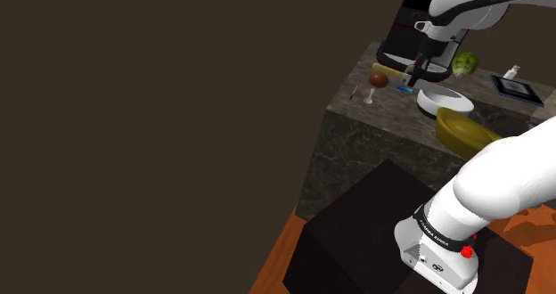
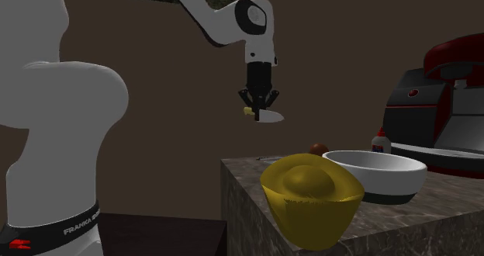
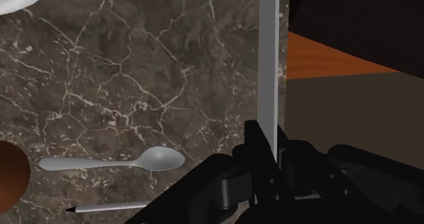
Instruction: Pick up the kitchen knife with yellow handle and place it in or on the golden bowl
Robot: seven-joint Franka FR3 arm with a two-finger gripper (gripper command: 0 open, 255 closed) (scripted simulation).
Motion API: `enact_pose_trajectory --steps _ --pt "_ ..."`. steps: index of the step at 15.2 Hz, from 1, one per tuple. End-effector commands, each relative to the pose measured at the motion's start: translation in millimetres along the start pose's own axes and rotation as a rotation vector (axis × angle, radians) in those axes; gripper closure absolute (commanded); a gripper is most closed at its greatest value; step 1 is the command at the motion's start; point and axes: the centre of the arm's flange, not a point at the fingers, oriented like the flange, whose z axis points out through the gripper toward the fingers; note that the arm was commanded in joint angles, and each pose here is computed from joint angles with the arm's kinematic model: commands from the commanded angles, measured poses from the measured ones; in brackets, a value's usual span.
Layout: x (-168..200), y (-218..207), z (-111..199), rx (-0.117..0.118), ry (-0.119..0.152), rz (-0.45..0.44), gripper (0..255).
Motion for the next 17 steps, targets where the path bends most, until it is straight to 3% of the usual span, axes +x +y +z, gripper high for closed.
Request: enact_pose_trajectory --steps 1,17 --pt "-24.7 -0.5 -0.2 0.000 0.000 -0.001 255" --pt "-235.9 -1.8 -5.5 0.000 0.000 -0.001 255"
